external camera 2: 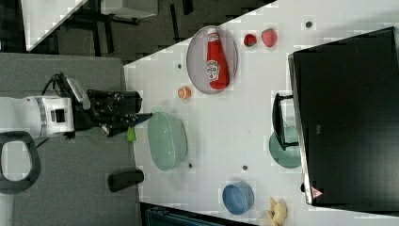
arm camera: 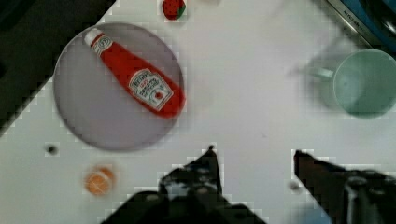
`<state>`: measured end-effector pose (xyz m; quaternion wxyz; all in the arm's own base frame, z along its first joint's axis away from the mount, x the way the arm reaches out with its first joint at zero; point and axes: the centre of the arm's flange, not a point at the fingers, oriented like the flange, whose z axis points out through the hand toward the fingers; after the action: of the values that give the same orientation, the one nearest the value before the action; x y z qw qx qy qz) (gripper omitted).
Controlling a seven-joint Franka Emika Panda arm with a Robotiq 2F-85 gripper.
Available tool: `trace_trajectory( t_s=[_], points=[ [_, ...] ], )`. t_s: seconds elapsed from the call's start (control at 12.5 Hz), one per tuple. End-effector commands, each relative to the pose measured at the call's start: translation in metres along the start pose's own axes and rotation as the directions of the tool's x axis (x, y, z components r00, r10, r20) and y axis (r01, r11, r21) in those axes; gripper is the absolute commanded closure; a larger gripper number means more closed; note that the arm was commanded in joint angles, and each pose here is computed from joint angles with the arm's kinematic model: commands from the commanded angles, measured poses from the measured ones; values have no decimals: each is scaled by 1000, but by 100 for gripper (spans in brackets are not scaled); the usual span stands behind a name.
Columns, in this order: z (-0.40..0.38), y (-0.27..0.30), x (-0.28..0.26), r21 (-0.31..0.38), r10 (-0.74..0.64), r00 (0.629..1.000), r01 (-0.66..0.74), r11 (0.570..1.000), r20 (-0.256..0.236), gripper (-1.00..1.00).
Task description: Drag strainer left to right.
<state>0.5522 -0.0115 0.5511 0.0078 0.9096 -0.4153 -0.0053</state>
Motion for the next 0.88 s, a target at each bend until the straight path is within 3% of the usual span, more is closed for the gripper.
trace_trajectory(
  t_s=[0.08, 0.24, 0.56, 0.88],
  points=[
    [-87, 127, -78, 16, 95, 995, -95, 995, -12, -59],
    [-85, 119, -82, 19, 79, 997, -79, 997, -8, -100],
    [-61, 51, -140, -33, -66, 998, 66, 997, 9, -100],
    [-9, -39, -225, -77, -15, 999, 12, 997, -41, -100]
  ],
)
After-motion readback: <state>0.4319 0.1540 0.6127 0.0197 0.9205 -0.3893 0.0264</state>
